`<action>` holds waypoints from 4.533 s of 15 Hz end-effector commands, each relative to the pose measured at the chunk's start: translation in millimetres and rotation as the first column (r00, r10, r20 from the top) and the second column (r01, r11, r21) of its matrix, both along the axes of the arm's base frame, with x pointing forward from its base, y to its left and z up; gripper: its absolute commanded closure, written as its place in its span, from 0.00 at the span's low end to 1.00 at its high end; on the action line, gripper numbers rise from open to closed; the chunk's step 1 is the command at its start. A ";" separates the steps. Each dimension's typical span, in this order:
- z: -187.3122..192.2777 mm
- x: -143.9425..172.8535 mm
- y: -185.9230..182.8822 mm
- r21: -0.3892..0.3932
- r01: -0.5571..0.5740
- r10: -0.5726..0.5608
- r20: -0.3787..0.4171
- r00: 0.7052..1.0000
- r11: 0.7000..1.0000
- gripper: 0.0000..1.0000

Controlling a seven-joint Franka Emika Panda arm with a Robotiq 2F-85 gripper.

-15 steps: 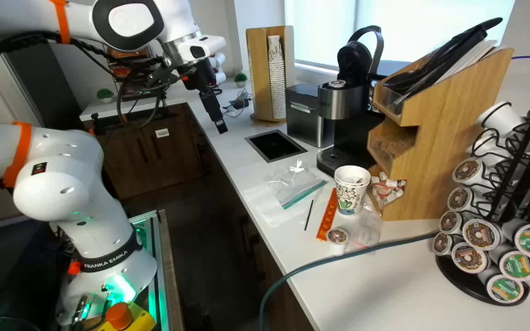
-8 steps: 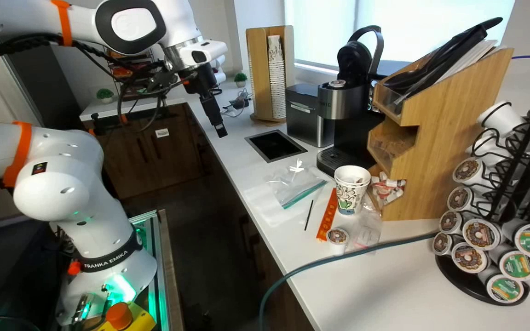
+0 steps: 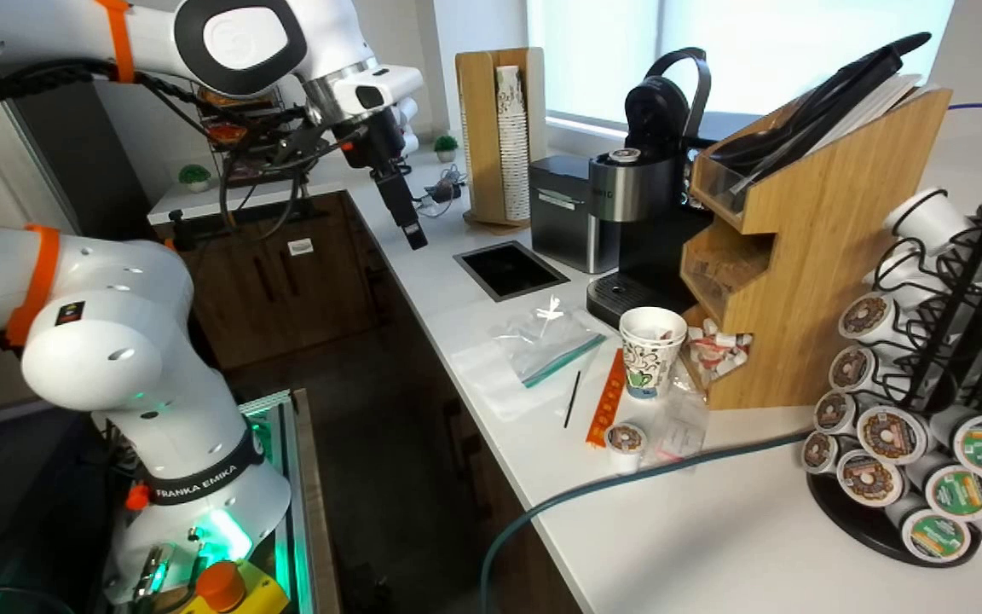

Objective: Pick up the coffee pod from the counter and place it on the stand.

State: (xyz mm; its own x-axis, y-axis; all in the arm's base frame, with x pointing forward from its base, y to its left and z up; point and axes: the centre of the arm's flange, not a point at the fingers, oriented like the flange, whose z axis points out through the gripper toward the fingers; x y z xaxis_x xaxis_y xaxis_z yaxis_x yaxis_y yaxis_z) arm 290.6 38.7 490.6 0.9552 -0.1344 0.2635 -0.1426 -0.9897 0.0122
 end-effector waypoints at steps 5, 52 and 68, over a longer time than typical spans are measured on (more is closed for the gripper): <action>-1.1 17.9 -116.4 0.088 0.230 -0.233 0.031 0.972 0.969 0.00; -206.8 159.1 -277.6 0.111 0.586 -0.583 -0.062 0.810 0.803 0.00; -209.8 170.9 -266.4 0.102 0.544 -0.541 -0.057 0.839 0.833 0.25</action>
State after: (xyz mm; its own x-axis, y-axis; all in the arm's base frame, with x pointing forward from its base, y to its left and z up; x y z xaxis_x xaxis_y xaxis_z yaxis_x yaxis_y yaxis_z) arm 460.4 -229.9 284.9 0.7191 -0.6693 0.1869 -0.6677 -0.7400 -0.0811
